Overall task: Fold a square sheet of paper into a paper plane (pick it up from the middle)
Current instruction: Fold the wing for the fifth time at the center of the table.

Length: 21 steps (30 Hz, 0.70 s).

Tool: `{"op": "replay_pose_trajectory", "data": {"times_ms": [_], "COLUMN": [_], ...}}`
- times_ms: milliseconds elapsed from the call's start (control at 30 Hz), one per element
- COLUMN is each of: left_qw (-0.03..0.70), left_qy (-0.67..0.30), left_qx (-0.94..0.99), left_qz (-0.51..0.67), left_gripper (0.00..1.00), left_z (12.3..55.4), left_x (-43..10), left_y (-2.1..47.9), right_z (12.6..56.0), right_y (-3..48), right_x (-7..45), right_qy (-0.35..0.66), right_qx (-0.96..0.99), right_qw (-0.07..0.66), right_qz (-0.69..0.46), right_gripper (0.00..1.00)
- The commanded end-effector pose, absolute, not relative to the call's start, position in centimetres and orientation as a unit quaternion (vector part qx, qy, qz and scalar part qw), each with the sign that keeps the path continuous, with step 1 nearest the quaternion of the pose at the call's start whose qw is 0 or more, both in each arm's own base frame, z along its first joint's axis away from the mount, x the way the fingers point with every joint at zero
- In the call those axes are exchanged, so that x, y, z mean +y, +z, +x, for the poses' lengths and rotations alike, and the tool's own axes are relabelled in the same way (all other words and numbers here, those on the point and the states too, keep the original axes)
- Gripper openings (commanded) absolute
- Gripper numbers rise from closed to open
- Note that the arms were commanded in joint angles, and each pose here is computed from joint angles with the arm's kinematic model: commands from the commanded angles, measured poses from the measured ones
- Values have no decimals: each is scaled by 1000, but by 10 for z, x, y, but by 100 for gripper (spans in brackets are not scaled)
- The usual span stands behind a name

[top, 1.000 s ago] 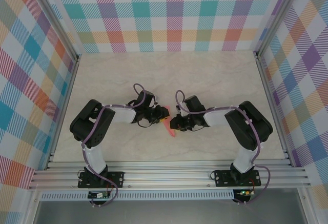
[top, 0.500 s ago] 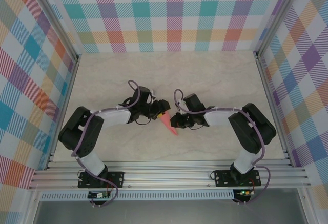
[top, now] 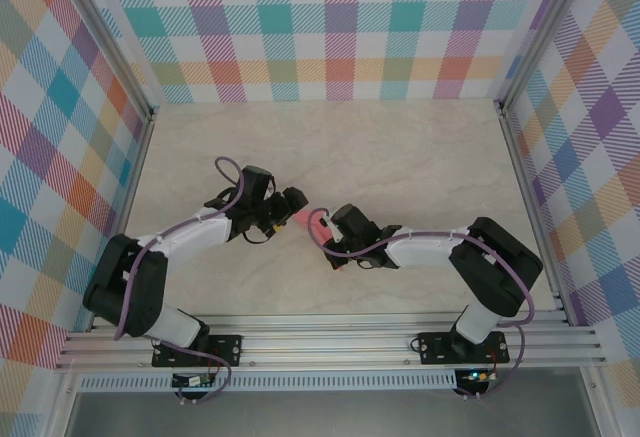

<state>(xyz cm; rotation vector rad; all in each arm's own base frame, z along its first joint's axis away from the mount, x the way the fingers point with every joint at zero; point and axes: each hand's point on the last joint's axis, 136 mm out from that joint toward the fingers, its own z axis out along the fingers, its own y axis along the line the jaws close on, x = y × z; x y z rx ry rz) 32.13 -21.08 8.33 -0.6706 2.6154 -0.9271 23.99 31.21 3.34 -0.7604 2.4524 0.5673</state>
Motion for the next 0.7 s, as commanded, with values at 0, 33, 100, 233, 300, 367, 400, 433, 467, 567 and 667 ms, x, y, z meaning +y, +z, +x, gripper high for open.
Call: {"op": "replay_pose_trajectory", "data": {"times_ms": [0, 33, 100, 233, 300, 367, 400, 433, 467, 567, 667], "left_qw": [69, 59, 49, 34, 21, 8, 3, -1, -5, -22, -35], "left_qy": [-292, -292, -299, -298, -295, -289, -287, -290, -292, -297, -291], "left_qx": [919, 920, 920, 925, 928, 930, 932, 931, 931, 931, 935], "left_qz": [-255, -256, -249, -233, -228, -226, -223, -220, -218, -212, -200], "left_gripper": [82, 82, 80, 79, 78, 78, 78, 77, 76, 63, 46], "left_z": [308, 308, 311, 317, 317, 316, 316, 316, 315, 313, 311], "left_x": [-208, -209, -215, -223, -225, -227, -228, -229, -231, -235, -236], "left_y": [56, 53, 51, 51, 48, 43, 41, 41, 39, 35, 33], "right_z": [251, 248, 246, 242, 240, 238, 238, 239, 238, 235, 232], "right_y": [35, 37, 41, 40, 40, 40, 41, 41, 41, 41, 38], "right_x": [309, 311, 312, 313, 315, 317, 318, 318, 318, 321, 321], "right_qy": [175, 181, 183, 184, 184, 189, 189, 188, 188, 195, 198], "right_qx": [896, 892, 886, 876, 873, 869, 867, 867, 867, 864, 863], "right_qw": [284, 285, 295, 303, 302, 301, 301, 302, 301, 297, 289], "right_qz": [-295, -300, -306, -327, -337, -346, -348, -348, -350, -358, -364], "right_gripper": [7, 7, 8, 9, 10, 10, 10, 10, 10, 10, 10]}}
